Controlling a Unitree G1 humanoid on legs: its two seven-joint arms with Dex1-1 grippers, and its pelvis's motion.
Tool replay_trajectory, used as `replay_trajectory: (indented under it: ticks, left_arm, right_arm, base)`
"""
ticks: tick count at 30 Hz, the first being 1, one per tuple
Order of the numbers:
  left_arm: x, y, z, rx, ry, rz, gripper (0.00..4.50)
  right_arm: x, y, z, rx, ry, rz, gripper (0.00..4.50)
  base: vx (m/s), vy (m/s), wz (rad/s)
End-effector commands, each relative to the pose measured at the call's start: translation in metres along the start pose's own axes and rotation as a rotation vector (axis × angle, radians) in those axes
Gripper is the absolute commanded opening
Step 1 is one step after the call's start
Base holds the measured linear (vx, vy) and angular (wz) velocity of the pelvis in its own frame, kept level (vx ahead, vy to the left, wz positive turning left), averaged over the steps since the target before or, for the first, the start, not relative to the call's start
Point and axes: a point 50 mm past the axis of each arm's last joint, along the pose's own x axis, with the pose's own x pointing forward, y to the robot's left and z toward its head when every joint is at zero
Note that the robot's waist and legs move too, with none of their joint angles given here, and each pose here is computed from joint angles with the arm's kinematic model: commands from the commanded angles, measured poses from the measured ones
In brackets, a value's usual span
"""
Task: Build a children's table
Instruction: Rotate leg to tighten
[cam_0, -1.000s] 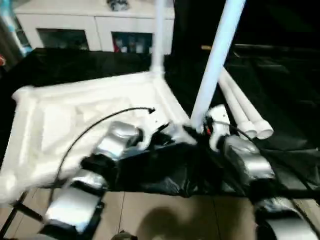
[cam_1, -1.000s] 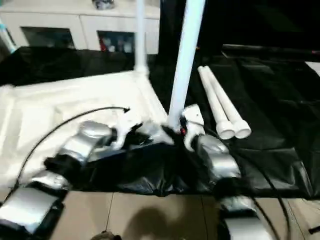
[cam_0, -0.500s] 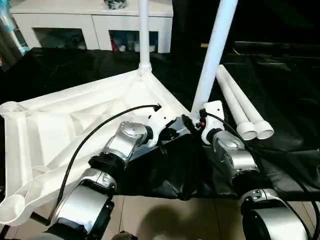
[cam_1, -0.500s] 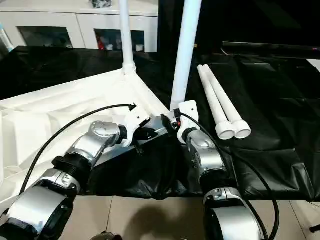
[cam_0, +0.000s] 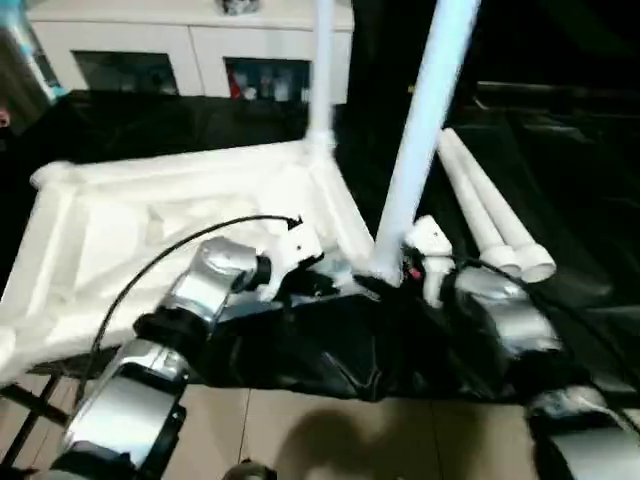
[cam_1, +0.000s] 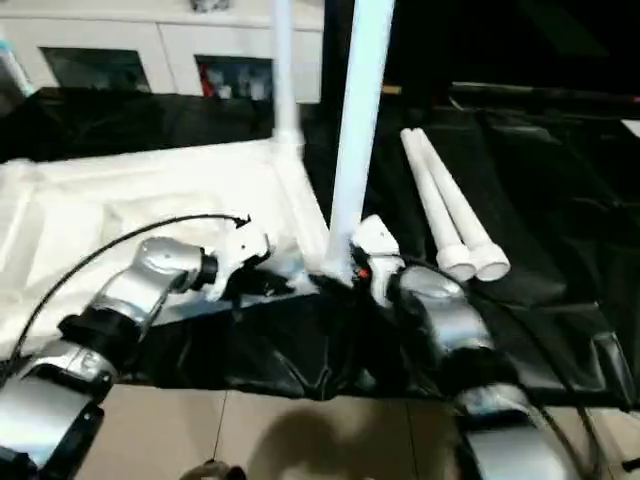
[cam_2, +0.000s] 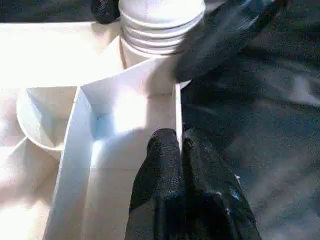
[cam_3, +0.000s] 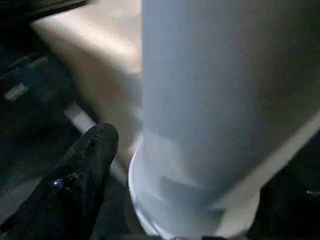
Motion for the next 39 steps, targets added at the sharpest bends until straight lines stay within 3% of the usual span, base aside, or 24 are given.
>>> replay_trajectory:
  ticks: [1,6,7,19,27,29,36,39]
  left_arm:
    - [0.006,-0.006,0.010,0.062,-0.019,-0.074,0.00]
    - [-0.001,-0.005,0.007,0.062,-0.007,-0.116,0.00]
    - [-0.002,-0.005,0.007,0.066,-0.004,-0.123,0.00]
    - [-0.007,-0.003,0.006,0.077,0.006,-0.139,0.00]
    - [0.002,0.000,0.014,0.037,-0.052,-0.076,0.00]
    - [0.013,0.005,0.024,0.001,-0.075,0.033,0.00]
    - [0.032,0.007,0.036,-0.026,-0.097,0.139,0.00]
    - [0.048,0.004,0.048,-0.050,-0.120,0.219,0.00]
  right_arm:
    - [0.010,0.021,0.006,-0.034,-0.007,0.222,3.90]
    - [0.002,0.031,0.007,-0.030,0.013,0.355,3.90]
    - [0.001,0.032,0.006,-0.023,0.017,0.378,3.66]
    - [0.000,0.041,0.003,0.002,0.042,0.414,2.86]
    - [0.009,0.030,0.004,0.074,-0.026,0.207,2.64]
    - [0.020,0.016,-0.004,0.105,0.006,-0.048,2.64]
    - [0.034,0.004,-0.006,0.240,-0.008,-0.298,2.63]
    - [0.050,0.004,-0.004,0.304,-0.002,-0.423,2.63]
  base:
    - [0.000,0.000,0.00]
    - [0.000,0.000,0.00]
    - [0.000,0.000,0.00]
    - [0.000,0.000,0.00]
    - [0.000,0.000,0.00]
    - [0.000,0.000,0.00]
    - [0.000,0.000,0.00]
    - [0.000,0.000,0.00]
